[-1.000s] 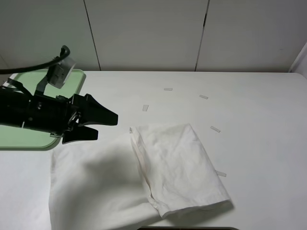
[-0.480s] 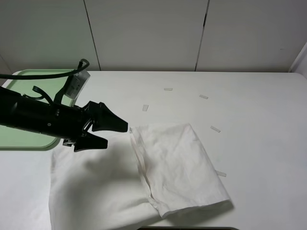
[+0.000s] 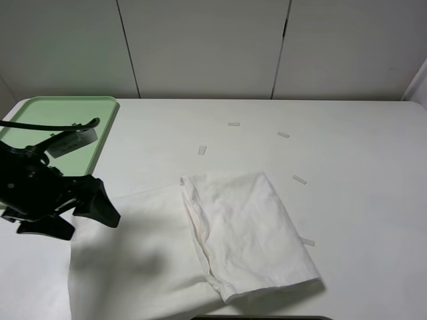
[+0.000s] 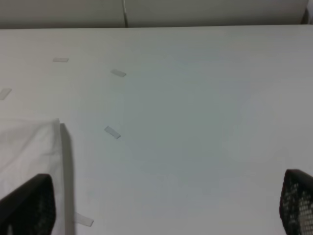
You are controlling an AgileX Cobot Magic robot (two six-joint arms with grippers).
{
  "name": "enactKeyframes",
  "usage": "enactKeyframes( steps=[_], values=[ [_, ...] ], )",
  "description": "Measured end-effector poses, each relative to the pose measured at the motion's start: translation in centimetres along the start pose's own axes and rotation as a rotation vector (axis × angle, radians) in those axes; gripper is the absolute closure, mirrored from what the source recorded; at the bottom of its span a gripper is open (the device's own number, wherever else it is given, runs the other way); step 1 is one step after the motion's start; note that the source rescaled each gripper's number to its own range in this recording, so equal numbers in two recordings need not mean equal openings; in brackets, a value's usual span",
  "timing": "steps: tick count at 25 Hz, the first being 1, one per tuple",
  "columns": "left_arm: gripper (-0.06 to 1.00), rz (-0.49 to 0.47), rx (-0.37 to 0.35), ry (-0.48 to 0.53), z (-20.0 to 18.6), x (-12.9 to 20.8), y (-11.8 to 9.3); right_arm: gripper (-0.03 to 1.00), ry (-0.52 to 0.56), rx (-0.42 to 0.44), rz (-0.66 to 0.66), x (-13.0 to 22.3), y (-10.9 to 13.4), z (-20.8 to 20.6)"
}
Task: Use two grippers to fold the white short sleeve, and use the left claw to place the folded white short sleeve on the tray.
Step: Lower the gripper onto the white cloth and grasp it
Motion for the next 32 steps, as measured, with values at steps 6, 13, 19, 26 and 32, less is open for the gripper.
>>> enactKeyframes(
  steps=[6, 13, 19, 26, 32],
  values=[
    [0.06, -0.007, -0.196, -0.06, -2.9, 0.1, 3.0, -0.03, 0.0, 0.0, -0.005, 0.0, 0.0, 0.0],
    [0.06, -0.039, -0.257, -0.047, -1.8, 2.2, 5.2, -0.03, 0.0, 0.0, -0.005, 0.0, 0.0, 0.0],
    [0.06, -0.058, -0.269, -0.105, -1.2, 2.6, 6.0, -0.03, 0.0, 0.0, 0.0, 0.0, 0.0, 0.0],
    [0.12, -0.047, -0.259, -0.156, -1.2, 1.9, 5.9, -0.03, 0.0, 0.0, 0.0, 0.0, 0.0, 0.0],
    [0.12, -0.036, -0.192, -0.16, -1.0, 1.8, 5.0, -0.03, 0.0, 0.0, 0.0, 0.0, 0.0, 0.0]
  ],
)
Point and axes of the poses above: a point on each arm's last joint axis where the gripper is mounted, z pointing out along that axis toward the gripper, y along the wrist's bending axis when the last joint is at zero, x = y × z, the point moved 4 cm from there along z, pointing out along that axis toward the gripper, and after that the axes turned 9 degrees about -z, right-handed, at the moved point
